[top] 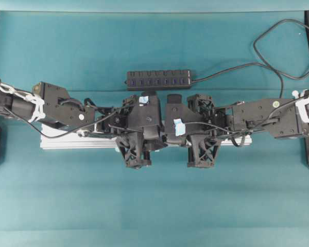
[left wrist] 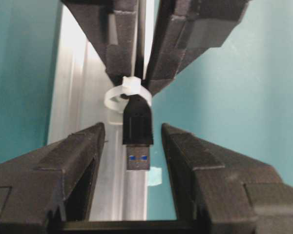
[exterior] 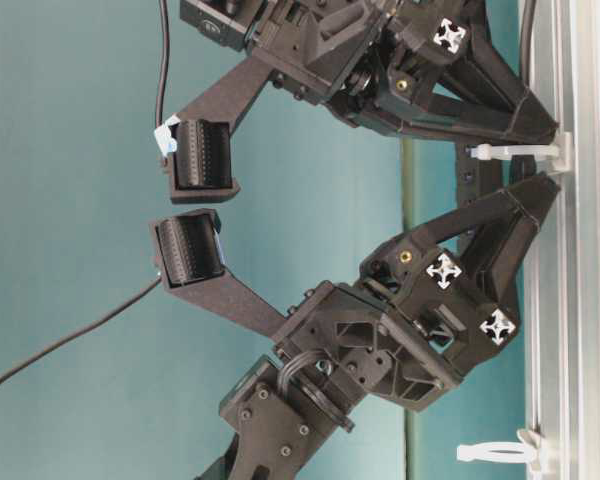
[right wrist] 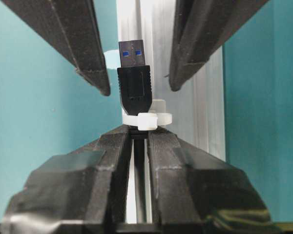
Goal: Pass the USB cable through three rings with both arms.
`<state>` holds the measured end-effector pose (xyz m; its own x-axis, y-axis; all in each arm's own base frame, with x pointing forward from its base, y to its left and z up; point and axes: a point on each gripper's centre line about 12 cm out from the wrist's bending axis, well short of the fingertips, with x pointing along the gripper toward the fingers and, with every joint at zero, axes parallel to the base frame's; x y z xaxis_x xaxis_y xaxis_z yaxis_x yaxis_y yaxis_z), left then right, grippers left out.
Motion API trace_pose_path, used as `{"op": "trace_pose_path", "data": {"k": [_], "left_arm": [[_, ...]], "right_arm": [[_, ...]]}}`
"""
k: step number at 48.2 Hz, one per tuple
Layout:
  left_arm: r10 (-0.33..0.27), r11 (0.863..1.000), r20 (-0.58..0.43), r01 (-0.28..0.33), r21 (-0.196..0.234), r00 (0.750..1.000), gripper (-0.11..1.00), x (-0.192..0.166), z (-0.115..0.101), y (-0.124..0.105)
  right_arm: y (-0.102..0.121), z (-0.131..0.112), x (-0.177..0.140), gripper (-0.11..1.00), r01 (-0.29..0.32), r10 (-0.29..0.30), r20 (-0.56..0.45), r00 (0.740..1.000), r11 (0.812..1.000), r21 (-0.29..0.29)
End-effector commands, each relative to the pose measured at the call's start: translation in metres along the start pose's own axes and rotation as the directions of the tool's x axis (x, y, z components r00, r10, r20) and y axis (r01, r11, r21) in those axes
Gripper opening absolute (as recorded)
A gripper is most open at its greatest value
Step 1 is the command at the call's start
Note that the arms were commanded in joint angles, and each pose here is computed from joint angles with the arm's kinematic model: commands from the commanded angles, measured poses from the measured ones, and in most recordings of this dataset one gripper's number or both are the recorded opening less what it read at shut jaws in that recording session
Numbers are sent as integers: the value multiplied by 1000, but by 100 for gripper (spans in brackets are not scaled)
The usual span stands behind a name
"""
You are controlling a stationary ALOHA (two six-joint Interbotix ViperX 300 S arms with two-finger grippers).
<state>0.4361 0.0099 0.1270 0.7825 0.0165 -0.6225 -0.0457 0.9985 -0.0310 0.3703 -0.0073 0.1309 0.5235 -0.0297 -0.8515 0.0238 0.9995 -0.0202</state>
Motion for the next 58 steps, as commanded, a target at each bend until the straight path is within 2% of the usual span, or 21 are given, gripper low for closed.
{"op": "trace_pose_path", "data": {"k": [1, 17, 29, 32, 38, 42, 46, 50, 52, 58], "left_arm": [[-4, 1000, 27, 4, 2, 1000, 54, -2, 7, -2], [-4, 1000, 32, 4, 2, 999, 55, -1, 8, -2], [-5, 1000, 37, 4, 2, 999, 77, -1, 9, -2], [-6, 1000, 37, 6, 3, 999, 79, -1, 9, -2], [-5, 1000, 37, 4, 2, 999, 75, -1, 9, -2], [-6, 1000, 38, 6, 3, 999, 67, -1, 10, -2], [-7, 1000, 38, 7, 8, 999, 52, -1, 10, -3], [-8, 1000, 38, 8, 12, 999, 30, -1, 10, -4], [-8, 1000, 40, 8, 17, 999, 22, -1, 10, -4], [-10, 1000, 46, 9, 23, 999, 22, -1, 12, -5]], "right_arm": [[2, 5, -4, -6, -4, 4, 22, 1000, 1000, 6], [3, 5, -4, -6, -6, 6, 22, 1000, 1000, 7], [3, 5, -4, -6, -6, 6, 23, 1000, 1000, 7], [3, 5, -4, -6, -7, 6, 23, 1000, 1000, 6], [3, 5, -4, -6, -6, 6, 22, 1000, 1000, 5], [4, 6, -4, -6, -6, 6, 23, 1000, 1000, 5], [3, 6, -4, -6, -6, 6, 25, 1000, 1000, 5], [4, 6, -4, -6, -6, 6, 23, 1000, 1000, 5], [4, 6, -4, -6, -6, 6, 23, 1000, 1000, 5], [4, 6, -4, -6, -7, 6, 23, 1000, 1000, 6]]}}
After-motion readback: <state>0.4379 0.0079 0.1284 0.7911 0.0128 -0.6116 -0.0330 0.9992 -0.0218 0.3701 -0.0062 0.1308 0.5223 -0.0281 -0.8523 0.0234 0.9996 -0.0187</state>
